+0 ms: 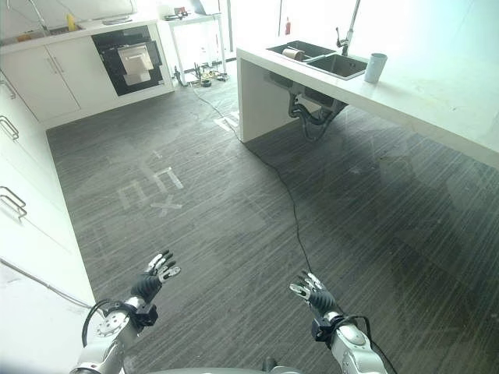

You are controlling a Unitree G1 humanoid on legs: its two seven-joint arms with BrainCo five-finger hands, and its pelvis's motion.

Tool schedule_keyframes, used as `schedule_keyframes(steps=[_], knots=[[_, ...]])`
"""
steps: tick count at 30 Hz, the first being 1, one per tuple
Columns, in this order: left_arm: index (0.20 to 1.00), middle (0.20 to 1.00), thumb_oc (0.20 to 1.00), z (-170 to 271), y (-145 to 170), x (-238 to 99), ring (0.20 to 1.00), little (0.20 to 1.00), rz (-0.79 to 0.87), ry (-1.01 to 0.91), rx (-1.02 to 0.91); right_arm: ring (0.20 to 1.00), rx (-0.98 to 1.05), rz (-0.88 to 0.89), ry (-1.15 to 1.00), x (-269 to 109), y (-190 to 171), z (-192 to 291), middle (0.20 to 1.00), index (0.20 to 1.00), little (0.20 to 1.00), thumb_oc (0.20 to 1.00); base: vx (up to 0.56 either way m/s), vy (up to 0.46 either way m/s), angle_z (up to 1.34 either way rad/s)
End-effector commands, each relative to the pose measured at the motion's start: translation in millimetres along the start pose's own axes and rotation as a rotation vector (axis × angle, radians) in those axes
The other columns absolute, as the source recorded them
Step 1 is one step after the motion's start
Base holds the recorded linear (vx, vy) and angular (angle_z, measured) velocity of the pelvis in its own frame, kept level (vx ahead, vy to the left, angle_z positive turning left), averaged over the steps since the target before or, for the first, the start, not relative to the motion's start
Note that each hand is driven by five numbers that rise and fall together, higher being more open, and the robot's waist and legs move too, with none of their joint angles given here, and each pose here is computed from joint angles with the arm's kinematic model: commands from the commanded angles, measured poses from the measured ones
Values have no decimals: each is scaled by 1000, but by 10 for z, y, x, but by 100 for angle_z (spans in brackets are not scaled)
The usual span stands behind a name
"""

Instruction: Place the dishes in the dishwasher.

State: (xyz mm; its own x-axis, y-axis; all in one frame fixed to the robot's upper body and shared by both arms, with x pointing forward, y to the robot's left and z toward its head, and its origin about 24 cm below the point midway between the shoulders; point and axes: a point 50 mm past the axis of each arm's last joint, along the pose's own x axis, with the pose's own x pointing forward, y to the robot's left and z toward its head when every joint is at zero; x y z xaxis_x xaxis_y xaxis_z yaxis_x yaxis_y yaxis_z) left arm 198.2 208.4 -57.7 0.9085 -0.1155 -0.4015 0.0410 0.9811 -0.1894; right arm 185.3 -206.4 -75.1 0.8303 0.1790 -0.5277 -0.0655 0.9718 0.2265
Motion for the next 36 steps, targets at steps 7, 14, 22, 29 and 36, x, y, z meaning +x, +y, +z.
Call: schedule_keyframes(steps=[7,14,22,29,36], knots=[[1000,1000,1000,56,-35,111,1000,1000,-57,34,61,1000,-72,45,14,132,78,101,1000,1000,1000,1000,20,-28,1],[1000,1000,1000,-141,10,42,1000,1000,31,121,-11,1000,3,34,46,100,128,-15,1000,1000,1000,1000,14,-60,6],[1000,1000,1000,-336,-42,18,1000,1000,-5,208,-51,1000,18,54,56,115,111,4,1000,1000,1000,1000,-27,-80,2],[1000,1000,1000,-285,54,-13,1000,1000,-5,190,15,1000,-58,55,72,117,-40,55,1000,1000,1000,1000,-27,-31,0],[1000,1000,1000,-388,-15,-40,1000,1000,-14,214,15,1000,-60,15,102,42,-32,-60,1000,1000,1000,1000,252,207,19]])
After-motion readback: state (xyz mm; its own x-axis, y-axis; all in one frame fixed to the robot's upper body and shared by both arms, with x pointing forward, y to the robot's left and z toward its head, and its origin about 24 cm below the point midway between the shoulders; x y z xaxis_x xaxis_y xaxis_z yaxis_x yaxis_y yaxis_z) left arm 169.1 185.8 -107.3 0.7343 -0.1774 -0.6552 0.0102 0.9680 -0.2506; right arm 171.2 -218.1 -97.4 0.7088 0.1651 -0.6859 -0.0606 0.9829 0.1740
